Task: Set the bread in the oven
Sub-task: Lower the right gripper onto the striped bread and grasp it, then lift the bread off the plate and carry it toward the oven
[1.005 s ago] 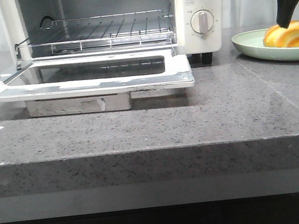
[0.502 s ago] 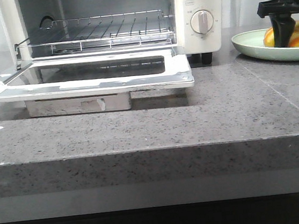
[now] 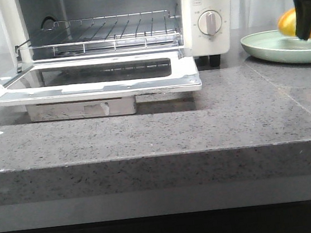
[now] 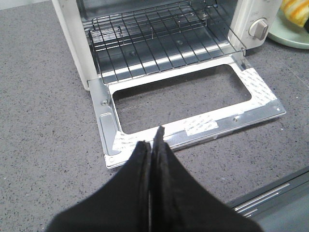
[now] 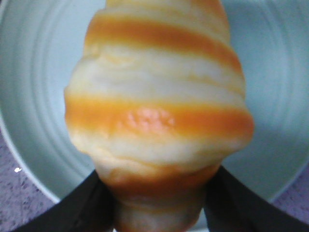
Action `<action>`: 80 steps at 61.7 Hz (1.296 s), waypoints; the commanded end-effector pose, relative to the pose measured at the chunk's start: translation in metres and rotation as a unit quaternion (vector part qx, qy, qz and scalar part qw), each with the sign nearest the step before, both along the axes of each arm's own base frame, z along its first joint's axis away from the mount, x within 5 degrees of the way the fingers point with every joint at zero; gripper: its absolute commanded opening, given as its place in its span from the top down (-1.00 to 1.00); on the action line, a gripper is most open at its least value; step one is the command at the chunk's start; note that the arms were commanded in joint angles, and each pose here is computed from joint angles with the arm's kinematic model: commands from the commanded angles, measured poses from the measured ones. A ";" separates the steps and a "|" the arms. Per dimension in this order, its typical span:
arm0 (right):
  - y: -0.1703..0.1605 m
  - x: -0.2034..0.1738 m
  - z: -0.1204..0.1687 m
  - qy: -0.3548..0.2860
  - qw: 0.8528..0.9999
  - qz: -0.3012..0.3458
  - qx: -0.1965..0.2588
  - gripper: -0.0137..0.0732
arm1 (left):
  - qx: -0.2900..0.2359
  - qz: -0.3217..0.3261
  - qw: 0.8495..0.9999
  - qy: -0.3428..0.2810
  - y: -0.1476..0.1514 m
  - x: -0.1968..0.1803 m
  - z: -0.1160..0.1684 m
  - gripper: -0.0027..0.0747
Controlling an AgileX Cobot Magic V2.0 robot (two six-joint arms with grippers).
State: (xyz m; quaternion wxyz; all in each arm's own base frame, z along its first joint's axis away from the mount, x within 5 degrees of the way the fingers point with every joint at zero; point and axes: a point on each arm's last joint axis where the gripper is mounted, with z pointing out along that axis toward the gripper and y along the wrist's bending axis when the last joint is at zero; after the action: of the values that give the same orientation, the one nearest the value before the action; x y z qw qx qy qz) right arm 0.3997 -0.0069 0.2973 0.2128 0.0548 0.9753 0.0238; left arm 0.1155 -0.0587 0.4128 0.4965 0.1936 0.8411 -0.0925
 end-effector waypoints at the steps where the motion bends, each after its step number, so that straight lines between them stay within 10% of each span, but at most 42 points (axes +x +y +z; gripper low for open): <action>1: 0.000 -0.022 0.053 -0.064 0.998 -0.002 0.004 0.48 | -0.026 -0.003 0.999 -0.042 0.000 0.000 0.014 0.98; 21: 0.022 -0.094 0.098 -0.121 0.992 0.033 0.016 0.48 | -0.026 -0.003 0.999 -0.042 0.000 0.000 0.014 0.98; 47: 0.091 -0.178 0.073 -0.119 0.975 0.173 0.074 0.48 | -0.026 -0.003 0.999 -0.042 0.000 0.000 0.014 0.98; 80: 0.216 -0.160 0.070 -0.100 0.940 0.300 0.125 0.48 | -0.026 -0.003 0.999 -0.042 0.000 0.000 0.014 0.98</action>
State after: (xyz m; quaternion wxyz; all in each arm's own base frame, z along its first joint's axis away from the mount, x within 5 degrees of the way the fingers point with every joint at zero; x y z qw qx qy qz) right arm 0.2304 0.1949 0.3428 0.2326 -0.2216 0.9282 0.1879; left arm 0.1155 -0.0587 0.4128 0.4965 0.1936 0.8411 -0.0925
